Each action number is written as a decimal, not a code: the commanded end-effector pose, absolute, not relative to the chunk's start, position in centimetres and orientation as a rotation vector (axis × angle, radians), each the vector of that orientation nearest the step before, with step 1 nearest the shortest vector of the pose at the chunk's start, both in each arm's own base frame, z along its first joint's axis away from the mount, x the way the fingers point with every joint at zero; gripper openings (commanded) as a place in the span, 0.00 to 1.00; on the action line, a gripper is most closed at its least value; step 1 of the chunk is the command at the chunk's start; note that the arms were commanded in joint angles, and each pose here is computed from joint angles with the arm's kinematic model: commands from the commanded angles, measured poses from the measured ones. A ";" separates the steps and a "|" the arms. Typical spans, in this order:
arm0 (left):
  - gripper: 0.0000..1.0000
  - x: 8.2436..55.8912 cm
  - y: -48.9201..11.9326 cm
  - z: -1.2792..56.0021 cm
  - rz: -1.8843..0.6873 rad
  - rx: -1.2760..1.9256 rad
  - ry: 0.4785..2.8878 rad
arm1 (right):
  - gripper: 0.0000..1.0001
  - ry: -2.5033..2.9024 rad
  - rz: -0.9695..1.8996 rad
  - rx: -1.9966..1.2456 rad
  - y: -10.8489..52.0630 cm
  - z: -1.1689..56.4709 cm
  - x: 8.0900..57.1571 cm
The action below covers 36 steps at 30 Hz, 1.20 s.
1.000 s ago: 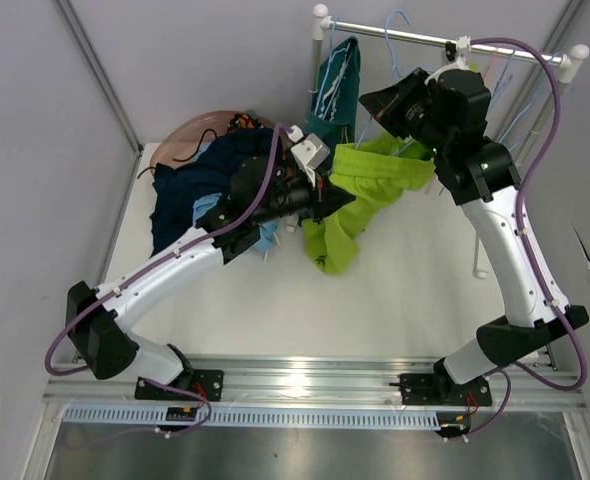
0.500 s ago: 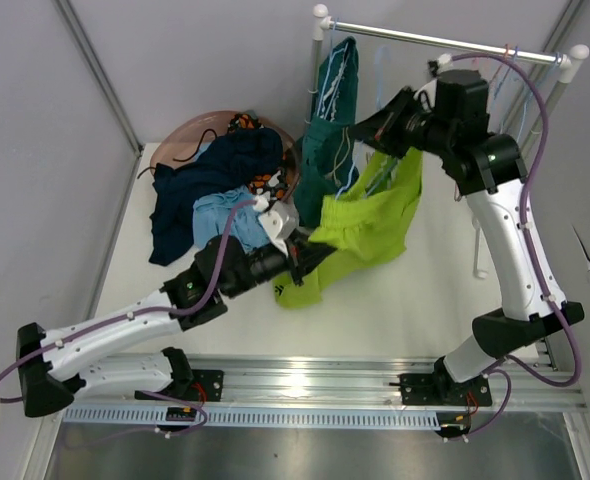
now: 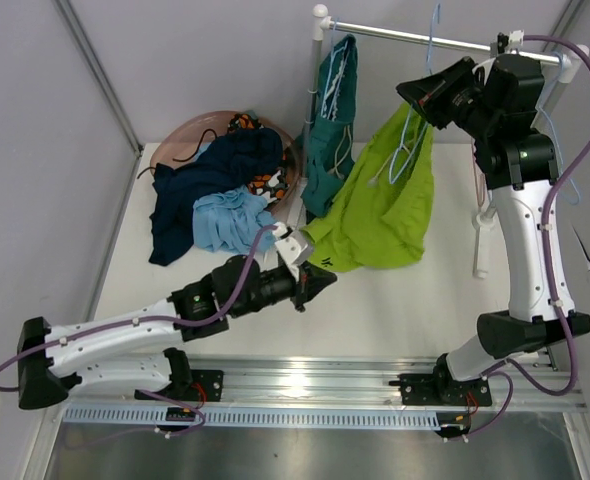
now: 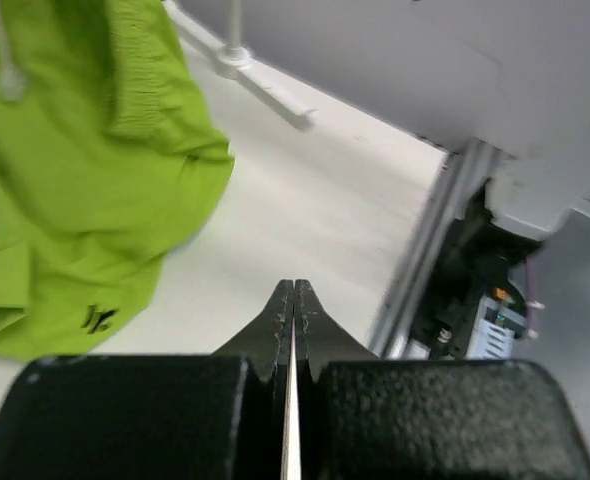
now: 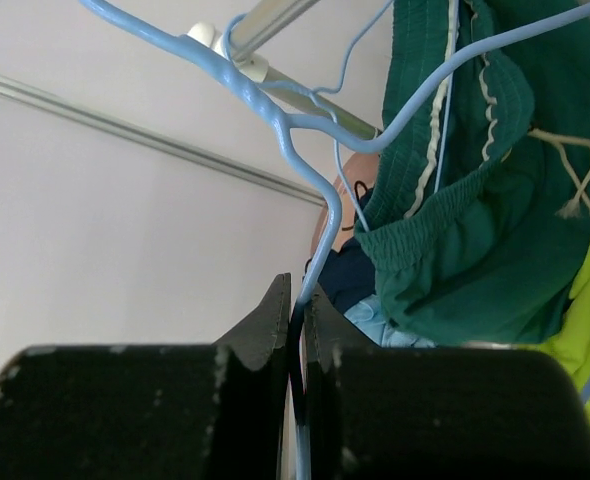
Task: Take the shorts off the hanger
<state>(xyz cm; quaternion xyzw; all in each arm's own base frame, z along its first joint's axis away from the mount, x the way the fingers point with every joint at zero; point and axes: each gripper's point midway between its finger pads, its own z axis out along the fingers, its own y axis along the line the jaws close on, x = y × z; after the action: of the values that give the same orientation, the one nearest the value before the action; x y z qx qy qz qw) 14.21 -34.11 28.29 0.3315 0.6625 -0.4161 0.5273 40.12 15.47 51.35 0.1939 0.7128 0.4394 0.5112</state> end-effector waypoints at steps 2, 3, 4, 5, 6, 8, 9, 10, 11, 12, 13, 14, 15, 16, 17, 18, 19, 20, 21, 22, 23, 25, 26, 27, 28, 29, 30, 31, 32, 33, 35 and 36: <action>0.00 19.6 -35.7 32.5 -0.803 0.661 1.586 | 0.00 1.535 1.148 0.355 16.0 56.6 35.5; 0.00 20.7 -36.9 31.2 -0.773 0.677 1.621 | 0.00 1.521 1.163 0.350 16.2 56.9 34.8; 0.00 21.2 -37.8 33.8 -0.818 0.659 1.582 | 0.00 1.505 1.182 0.340 16.3 57.4 33.2; 0.00 22.5 -38.0 34.2 -0.818 0.637 1.582 | 0.00 1.530 1.215 0.351 17.1 56.7 32.7; 0.00 23.2 -39.0 33.3 -0.827 0.641 1.607 | 0.00 1.527 1.241 0.340 17.6 56.8 32.0; 0.24 23.8 -40.1 35.4 -0.883 0.637 1.546 | 0.00 1.521 1.303 0.305 18.7 57.4 29.5; 0.43 24.0 -40.7 35.5 -0.892 0.651 1.524 | 0.00 1.526 1.314 0.308 19.0 57.3 29.0; 0.61 23.7 -41.2 34.6 -0.912 0.676 1.516 | 0.00 1.523 1.328 0.296 19.3 57.6 28.2; 0.81 23.6 -41.7 35.3 -0.938 0.673 1.470 | 0.00 1.511 1.341 0.288 19.3 58.1 27.3; 0.85 23.7 -42.1 35.0 -0.945 0.682 1.467 | 0.00 1.508 1.378 0.277 19.7 58.7 26.4; 0.90 23.9 -42.6 33.7 -0.943 0.693 1.481 | 0.00 1.501 1.401 0.273 19.8 59.1 25.9; 0.99 24.0 -42.8 33.3 -0.942 0.695 1.486 | 0.00 1.483 1.428 0.260 19.7 59.8 24.9; 0.99 24.0 -43.0 32.8 -0.945 0.697 1.489 | 0.00 1.475 1.459 0.244 19.9 60.4 24.0; 0.99 23.7 -43.2 31.2 -0.956 0.724 1.508 | 0.00 1.464 1.479 0.245 19.8 60.8 23.4; 0.99 23.7 -43.5 31.1 -0.968 0.721 1.494 | 0.00 1.458 1.491 0.247 19.8 61.1 23.0; 0.99 23.8 -43.7 30.7 -0.974 0.716 1.501 | 0.00 1.437 1.517 0.235 19.6 61.8 21.9; 0.99 23.8 -43.7 29.8 -0.972 0.721 1.513 | 0.00 1.432 1.551 0.246 19.7 62.0 21.4; 0.99 23.9 -44.1 29.7 -0.984 0.716 1.498 | 0.00 1.426 1.581 0.248 19.8 62.3 20.9; 0.99 23.8 -44.4 29.5 -0.997 0.719 1.493 | 0.00 1.389 1.625 0.224 19.7 63.2 19.8; 0.99 24.0 -44.7 29.8 -1.005 0.710 1.479 | 0.00 1.381 1.656 0.224 19.8 63.5 19.4; 0.99 24.2 -45.3 29.1 -1.010 0.715 1.483 | 0.00 1.387 1.715 0.241 20.1 63.5 18.9; 0.99 24.1 -46.1 29.4 -1.042 0.716 1.447 | 0.00 1.362 1.786 0.218 20.5 64.5 17.7; 0.99 24.3 -46.4 29.2 -1.050 0.711 1.447 | 0.00 1.355 1.815 0.217 20.6 65.1 17.1; 0.99 24.5 -47.0 28.0 -1.050 0.718 1.464 | 0.00 1.347 1.828 0.218 20.6 65.4 16.7; 0.99 25.0 -47.5 28.9 -1.054 0.698 1.445 | 0.00 1.351 1.849 0.206 21.0 65.6 16.1; 0.99 25.2 -47.9 28.6 -1.054 0.699 1.446 | 0.00 1.352 1.855 0.208 21.0 65.8 15.8; 0.99 25.9 -48.6 27.1 -1.034 0.704 1.475 | 0.00 1.337 1.867 0.206 20.8 66.4 15.3; 0.99 26.8 -49.3 28.8 -1.030 0.677 1.452 | 0.00 1.335 1.885 0.202 20.8 66.5 14.8; 0.99 27.4 -49.7 28.7 -1.010 0.669 1.460 | 0.00 1.333 1.906 0.197 21.0 66.7 14.3; 0.97 28.2 -50.1 28.3 -0.986 0.664 1.474 | 0.00 1.328 1.936 0.195 21.1 66.9 13.9; 0.57 30.6 -51.0 29.4 -0.924 0.609 1.473 | 0.00 1.323 1.968 0.183 21.1 67.1 13.2; 0.34 31.7 -51.5 32.6 -0.912 0.570 1.424 | 0.00 1.328 1.978 0.189 21.2 67.1 12.9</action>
<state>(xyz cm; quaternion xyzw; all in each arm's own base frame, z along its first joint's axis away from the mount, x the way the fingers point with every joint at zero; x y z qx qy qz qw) 28.54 -50.64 24.53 0.2983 0.6655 -0.3992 0.5556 16.67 23.14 62.01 0.1107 0.5929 0.7196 0.3442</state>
